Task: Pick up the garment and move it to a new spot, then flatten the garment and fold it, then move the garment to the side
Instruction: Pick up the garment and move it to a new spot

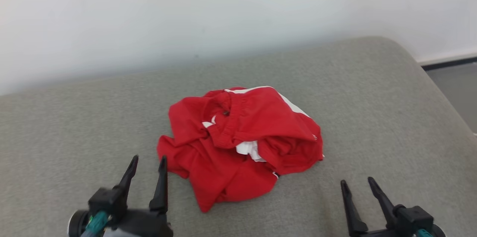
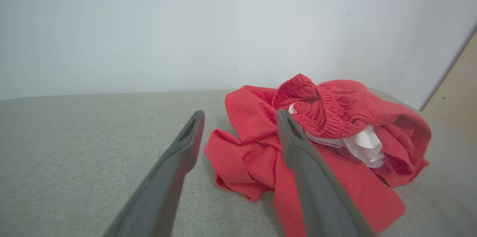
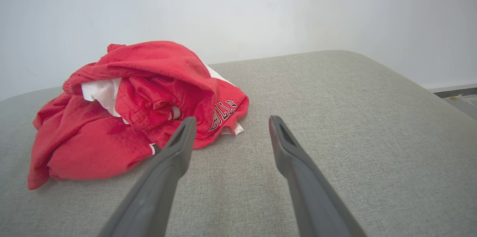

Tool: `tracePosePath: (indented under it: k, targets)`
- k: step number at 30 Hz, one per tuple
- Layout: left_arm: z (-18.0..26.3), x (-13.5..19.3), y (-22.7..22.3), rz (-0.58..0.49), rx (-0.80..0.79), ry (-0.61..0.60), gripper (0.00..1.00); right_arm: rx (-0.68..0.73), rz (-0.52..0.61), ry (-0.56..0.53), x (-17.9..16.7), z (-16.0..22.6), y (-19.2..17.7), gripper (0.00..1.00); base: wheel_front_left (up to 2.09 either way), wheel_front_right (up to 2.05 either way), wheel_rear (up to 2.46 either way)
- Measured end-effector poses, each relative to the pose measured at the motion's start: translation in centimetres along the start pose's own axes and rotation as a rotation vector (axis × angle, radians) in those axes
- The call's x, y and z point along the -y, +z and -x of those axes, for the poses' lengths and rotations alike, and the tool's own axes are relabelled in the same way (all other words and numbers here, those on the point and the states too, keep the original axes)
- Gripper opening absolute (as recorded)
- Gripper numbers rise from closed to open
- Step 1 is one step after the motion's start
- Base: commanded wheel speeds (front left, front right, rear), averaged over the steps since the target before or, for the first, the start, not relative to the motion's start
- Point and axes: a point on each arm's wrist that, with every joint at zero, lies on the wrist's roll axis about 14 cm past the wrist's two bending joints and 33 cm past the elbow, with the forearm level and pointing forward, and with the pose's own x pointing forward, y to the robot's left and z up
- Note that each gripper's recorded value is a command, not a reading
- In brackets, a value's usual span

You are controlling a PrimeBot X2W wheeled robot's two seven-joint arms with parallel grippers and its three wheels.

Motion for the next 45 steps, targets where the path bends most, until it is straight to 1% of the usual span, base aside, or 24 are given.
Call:
tracePosePath:
  k: [7, 11, 17, 21, 27, 31, 35, 38, 43, 45]
  targets:
    - [6.0, -3.0, 0.8, 0.026, 0.053, 0.134, 1.0, 0.014, 0.027, 0.044, -0.7, 0.0, 0.6, 1.0, 0.0, 0.0, 0.0]
    - [8.9, -4.6, 1.8, 0.026, 0.096, 0.202, 1.0, 0.016, 0.038, 0.071, -1.2, 0.1, 0.8, 1.0, 0.0, 0.0, 0.0]
    - [13.0, -6.5, 1.9, 0.022, 0.115, 0.303, 1.0, 0.006, 0.052, 0.111, -2.2, 0.4, 0.6, 1.0, 0.0, 0.0, 0.0]
    - [14.1, -7.1, 1.0, 0.008, 0.088, 0.324, 1.0, 0.002, 0.054, 0.117, -2.4, 0.6, 0.4, 1.0, 0.0, 0.0, 0.0]
    - [14.2, -7.6, 0.9, -0.004, 0.084, 0.332, 1.0, -0.004, 0.053, 0.114, -2.3, 0.8, 0.2, 1.0, 0.0, 0.0, 0.0]
    - [13.7, -7.2, 0.6, -0.006, 0.072, 0.31, 1.0, -0.007, 0.047, 0.103, -2.1, 0.9, 0.2, 1.0, 0.0, 0.0, 0.0]
    - [11.9, -5.6, 0.2, -0.001, 0.052, 0.229, 1.0, -0.005, 0.039, 0.091, -1.9, 1.0, 0.2, 1.0, 0.0, 0.0, 0.0]
    - [9.5, -4.1, 0.4, 0.006, -0.001, 0.151, 1.0, -0.004, 0.021, 0.07, -1.4, 1.2, 0.2, 1.0, 0.0, 0.0, 0.0]
    - [4.7, -1.7, 2.0, 0.007, -0.082, 0.032, 1.0, -0.001, 0.005, 0.034, -0.6, 1.4, 0.1, 1.0, 0.0, 0.0, 0.0]
    - [2.8, -0.7, 2.4, 0.023, -0.128, -0.008, 1.0, -0.007, -0.001, 0.02, -0.4, 1.6, -0.2, 1.0, 0.0, 0.0, 0.0]
